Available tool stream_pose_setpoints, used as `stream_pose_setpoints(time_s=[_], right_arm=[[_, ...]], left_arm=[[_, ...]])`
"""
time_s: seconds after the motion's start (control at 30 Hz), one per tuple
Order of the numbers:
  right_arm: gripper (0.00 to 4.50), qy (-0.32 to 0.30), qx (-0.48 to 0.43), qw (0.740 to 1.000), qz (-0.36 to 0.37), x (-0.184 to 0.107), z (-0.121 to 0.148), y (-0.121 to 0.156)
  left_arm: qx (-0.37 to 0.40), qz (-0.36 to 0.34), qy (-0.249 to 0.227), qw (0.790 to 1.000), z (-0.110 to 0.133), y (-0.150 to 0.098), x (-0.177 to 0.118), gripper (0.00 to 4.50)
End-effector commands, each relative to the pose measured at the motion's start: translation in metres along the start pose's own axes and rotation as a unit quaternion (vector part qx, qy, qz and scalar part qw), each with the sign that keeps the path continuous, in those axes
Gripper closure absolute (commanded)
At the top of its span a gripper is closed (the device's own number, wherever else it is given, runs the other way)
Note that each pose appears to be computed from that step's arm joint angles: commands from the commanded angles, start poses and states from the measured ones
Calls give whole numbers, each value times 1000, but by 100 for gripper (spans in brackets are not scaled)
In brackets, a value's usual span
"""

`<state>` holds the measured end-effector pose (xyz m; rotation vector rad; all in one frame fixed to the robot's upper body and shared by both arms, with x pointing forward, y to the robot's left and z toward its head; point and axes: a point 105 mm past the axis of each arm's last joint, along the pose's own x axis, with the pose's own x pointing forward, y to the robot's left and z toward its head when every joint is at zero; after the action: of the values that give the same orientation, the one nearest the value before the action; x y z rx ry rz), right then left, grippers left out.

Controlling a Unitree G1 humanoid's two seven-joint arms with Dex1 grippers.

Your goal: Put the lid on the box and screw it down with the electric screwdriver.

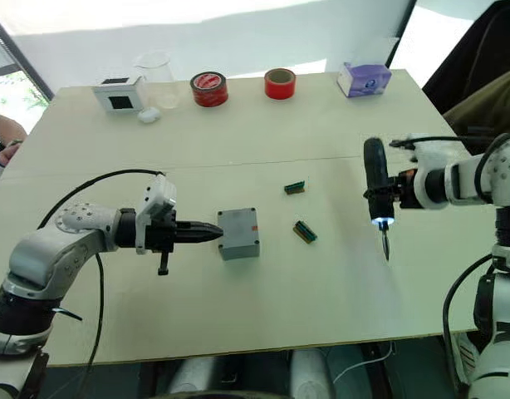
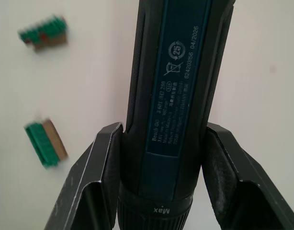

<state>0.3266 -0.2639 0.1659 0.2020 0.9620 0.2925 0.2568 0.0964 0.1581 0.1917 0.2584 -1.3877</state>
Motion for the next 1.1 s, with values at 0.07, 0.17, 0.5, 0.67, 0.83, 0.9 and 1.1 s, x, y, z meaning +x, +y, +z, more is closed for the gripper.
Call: stream_pose_setpoints(time_s=[0.07,0.17,0.5,0.67,0.83,0.9,1.1], right_arm=[[259,-10,9,1000,0,-8,15,1],[259,-1,7,1000,3,-2,16,4],[259,27,-7,999,-15,13,8,-5],[156,32,-30,999,-30,16,7,-9],[1,11,-64,997,-33,12,15,-8],[1,-11,-83,996,-39,7,24,-8],[1,-154,-268,951,-7,-26,64,30]], left_arm=[[20,7,7,1000,5,-9,-2,450],[17,17,8,1000,3,-11,-2,450],[5,42,11,999,-2,-7,-7,450],[-2,49,11,999,-4,-3,-8,450],[-10,64,13,998,-6,3,-15,450],[-14,75,12,997,-6,6,-20,450],[-45,118,10,992,-11,10,-47,450]])
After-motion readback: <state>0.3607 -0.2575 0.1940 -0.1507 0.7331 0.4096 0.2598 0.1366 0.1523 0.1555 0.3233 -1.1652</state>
